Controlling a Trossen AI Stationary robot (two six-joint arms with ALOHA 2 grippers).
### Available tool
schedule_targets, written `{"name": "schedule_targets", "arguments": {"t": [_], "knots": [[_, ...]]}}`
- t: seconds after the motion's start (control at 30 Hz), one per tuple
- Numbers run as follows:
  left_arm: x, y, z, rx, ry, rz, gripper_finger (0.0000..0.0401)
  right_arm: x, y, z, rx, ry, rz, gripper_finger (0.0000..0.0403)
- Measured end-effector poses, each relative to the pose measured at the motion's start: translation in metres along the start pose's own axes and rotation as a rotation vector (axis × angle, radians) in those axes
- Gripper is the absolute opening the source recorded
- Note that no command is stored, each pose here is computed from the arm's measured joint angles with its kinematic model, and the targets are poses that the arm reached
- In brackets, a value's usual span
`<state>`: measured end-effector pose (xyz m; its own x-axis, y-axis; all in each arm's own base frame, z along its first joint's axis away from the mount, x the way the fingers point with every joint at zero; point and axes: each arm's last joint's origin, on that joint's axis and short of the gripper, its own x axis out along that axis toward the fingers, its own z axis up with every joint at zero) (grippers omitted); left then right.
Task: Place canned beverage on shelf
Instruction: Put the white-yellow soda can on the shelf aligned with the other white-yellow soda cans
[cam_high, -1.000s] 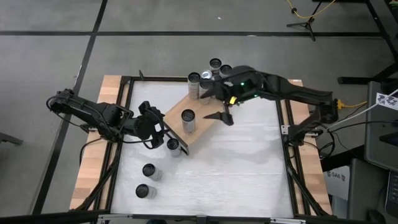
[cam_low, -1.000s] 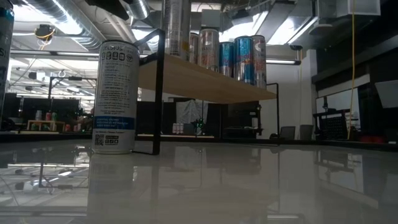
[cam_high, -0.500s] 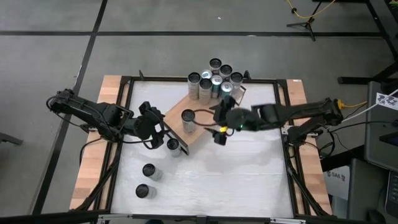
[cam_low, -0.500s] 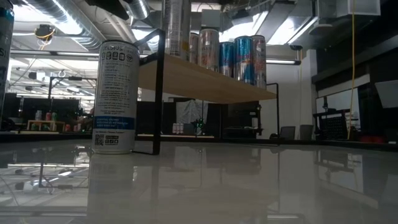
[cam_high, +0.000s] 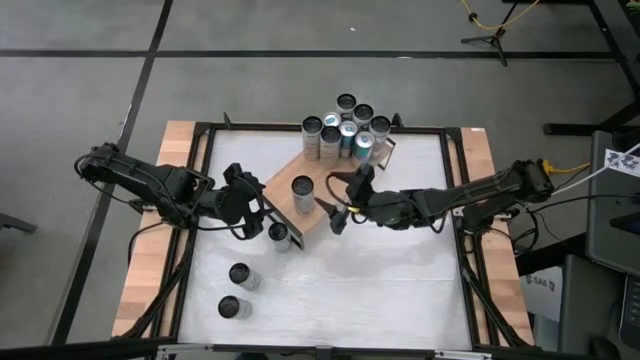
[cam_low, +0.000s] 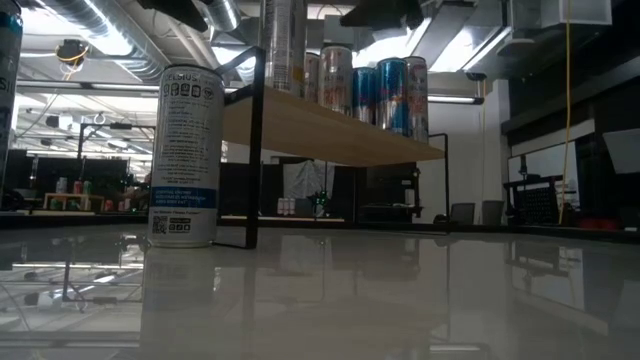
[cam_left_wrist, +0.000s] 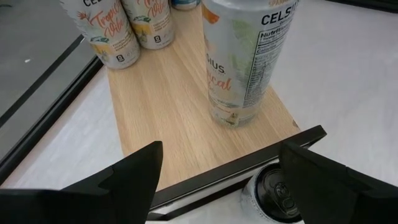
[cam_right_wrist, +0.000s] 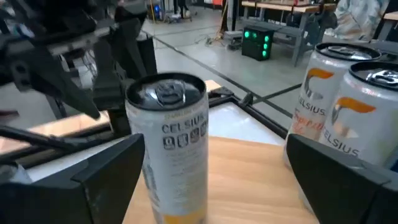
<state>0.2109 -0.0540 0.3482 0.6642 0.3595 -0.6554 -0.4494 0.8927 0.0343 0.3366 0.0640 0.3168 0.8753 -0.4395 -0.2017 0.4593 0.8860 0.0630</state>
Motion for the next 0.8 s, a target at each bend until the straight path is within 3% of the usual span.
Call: {"name": "schedule_targets", "arguments": {"t": [0.33,0.8], "knots": [[0.0,0.0,0.0,-0.001,-0.002,-0.001,0.0314,0.015,0.011,-0.014,0.038,-0.035,0.064,0.0388],[0.0,0.0,0.0,-0.002,-0.003,-0.002,0.0314,0.042,0.011,-0.026,0.061,-0.103,0.024,0.0388]]}}
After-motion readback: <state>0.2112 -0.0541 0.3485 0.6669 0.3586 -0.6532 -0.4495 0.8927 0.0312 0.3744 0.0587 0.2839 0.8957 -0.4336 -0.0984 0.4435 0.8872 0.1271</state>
